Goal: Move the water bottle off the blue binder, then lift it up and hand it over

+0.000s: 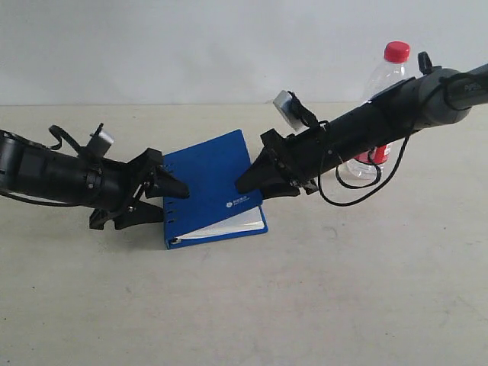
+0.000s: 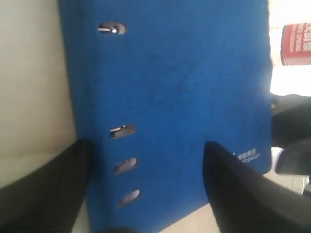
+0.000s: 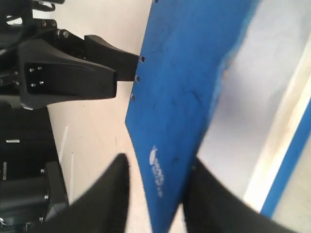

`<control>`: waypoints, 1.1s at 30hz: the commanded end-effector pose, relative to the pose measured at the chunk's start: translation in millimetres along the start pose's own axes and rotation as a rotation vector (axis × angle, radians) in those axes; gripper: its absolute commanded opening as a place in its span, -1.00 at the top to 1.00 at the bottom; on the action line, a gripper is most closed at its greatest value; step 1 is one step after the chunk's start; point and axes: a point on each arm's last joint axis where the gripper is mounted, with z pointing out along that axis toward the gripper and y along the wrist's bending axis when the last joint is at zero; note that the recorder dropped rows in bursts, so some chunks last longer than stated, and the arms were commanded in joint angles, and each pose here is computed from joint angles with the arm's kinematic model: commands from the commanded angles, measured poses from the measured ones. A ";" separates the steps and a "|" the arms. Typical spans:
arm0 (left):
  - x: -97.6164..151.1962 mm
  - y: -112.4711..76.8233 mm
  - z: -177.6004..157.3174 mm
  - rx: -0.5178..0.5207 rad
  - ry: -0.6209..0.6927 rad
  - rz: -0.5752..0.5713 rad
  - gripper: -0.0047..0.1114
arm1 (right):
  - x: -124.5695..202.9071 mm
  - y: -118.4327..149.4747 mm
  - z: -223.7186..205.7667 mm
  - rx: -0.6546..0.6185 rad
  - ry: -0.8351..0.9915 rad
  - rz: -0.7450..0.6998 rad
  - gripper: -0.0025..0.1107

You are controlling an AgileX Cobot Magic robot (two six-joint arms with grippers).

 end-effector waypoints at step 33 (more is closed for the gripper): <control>-16.7 -2.1 23.6 0.333 0.001 0.075 -0.14 | -10.7 28.9 -9.0 -0.069 -0.069 0.019 0.96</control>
